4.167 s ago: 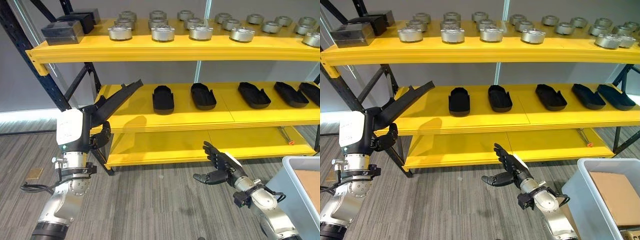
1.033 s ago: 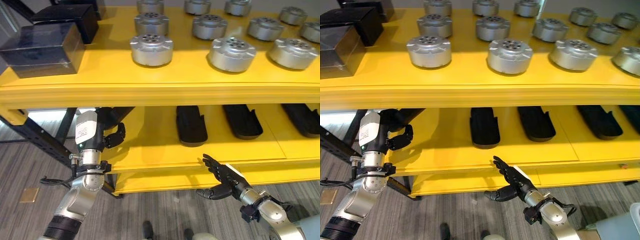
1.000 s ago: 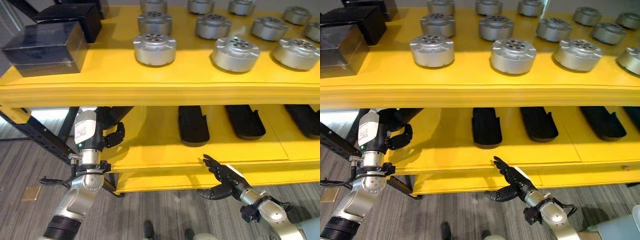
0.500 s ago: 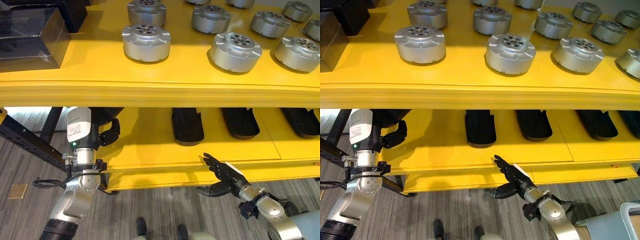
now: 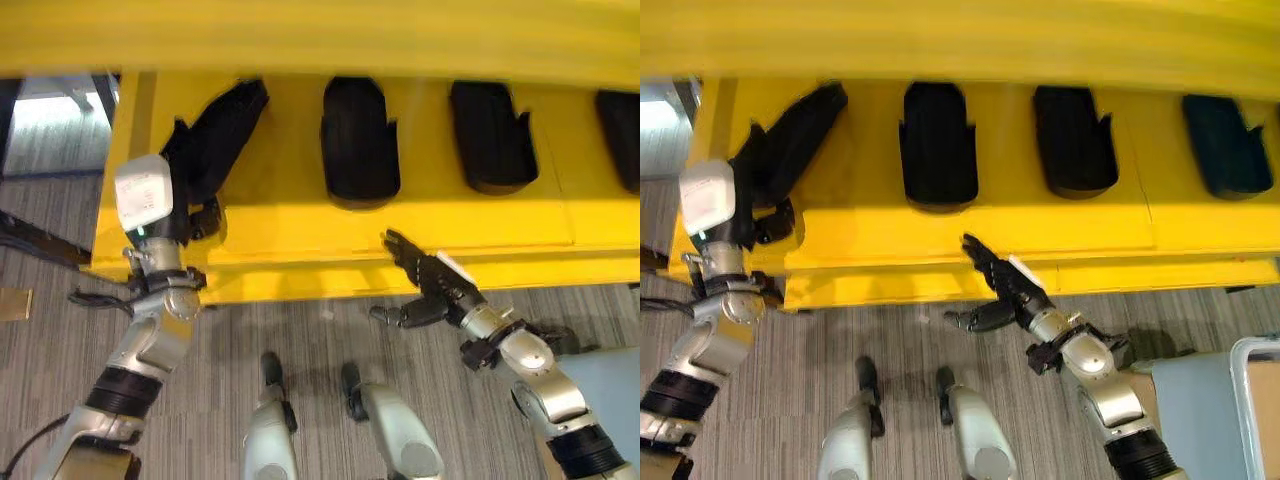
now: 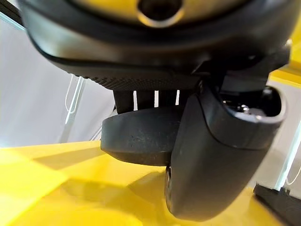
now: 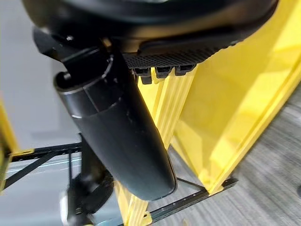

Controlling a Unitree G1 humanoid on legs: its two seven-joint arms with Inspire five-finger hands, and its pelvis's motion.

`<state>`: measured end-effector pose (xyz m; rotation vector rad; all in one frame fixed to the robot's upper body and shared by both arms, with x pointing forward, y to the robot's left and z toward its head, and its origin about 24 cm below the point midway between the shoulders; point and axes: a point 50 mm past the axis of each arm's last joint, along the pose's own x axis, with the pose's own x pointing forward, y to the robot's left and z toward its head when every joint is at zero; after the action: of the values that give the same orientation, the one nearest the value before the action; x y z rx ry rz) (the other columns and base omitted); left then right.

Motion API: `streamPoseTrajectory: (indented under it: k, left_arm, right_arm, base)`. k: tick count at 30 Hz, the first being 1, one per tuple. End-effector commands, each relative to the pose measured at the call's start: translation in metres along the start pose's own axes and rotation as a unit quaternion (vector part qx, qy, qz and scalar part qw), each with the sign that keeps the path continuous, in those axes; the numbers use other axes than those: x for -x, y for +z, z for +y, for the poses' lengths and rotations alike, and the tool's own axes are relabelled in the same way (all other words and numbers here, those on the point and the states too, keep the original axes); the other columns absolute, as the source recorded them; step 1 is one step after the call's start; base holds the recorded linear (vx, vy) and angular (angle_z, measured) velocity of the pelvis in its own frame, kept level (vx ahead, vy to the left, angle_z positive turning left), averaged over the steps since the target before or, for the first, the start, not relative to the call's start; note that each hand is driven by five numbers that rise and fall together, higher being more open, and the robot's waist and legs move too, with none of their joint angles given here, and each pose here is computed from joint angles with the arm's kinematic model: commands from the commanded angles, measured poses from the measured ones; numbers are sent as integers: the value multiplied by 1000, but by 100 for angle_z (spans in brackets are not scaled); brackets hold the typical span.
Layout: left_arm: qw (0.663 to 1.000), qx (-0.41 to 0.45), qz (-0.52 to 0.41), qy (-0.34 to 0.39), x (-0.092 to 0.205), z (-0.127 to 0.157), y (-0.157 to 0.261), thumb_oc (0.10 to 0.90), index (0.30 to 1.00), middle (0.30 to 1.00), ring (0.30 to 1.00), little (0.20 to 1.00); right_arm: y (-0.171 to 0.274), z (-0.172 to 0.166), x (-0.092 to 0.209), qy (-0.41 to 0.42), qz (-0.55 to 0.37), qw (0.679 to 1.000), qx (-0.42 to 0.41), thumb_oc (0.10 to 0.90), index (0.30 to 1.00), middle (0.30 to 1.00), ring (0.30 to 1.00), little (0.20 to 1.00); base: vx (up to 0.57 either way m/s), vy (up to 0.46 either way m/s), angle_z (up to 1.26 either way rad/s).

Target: Move parts from the plastic box to the shelf.

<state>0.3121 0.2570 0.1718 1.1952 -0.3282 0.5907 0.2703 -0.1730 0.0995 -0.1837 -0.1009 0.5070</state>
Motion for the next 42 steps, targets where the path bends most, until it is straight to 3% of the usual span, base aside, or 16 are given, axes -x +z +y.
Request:
streamPoseTrajectory:
  k: [1, 19, 27, 35, 42]
  left_arm:
    - [993, -5, -43, 112, -21, 30, 24, 400, 300, 300, 300, 300]
    - [996, -43, 5, 77, -36, 24, 26, 400, 300, 300, 300, 300]
    - [996, -15, 54, 62, -62, 16, 23, 400, 300, 300, 300, 300]
    - [991, -15, 98, 92, -94, 27, 22, 400, 300, 300, 300, 300]
    - [987, -27, 143, 72, -103, 23, 18, 400, 300, 300, 300, 300]
  right_arm:
    - [3, 6, 5, 22, -10, 1000, -14, 900, 1000, 1000, 1000, 1000]
    - [23, 4, -6, 32, -30, 999, 11, 900, 1000, 1000, 1000, 1000]
    - [25, 7, -11, 58, -22, 998, 16, 900, 1000, 1000, 1000, 1000]
    - [30, 8, -16, 90, -13, 995, 30, 900, 1000, 1000, 1000, 1000]
    - [34, 13, -22, 112, -13, 993, 38, 900, 1000, 1000, 1000, 1000]
  base:
    - [-163, 8, 8]
    - [-40, 8, 0]
    - [11, 5, 0]
    - [33, 58, -6]
    - [-3, 51, -8]
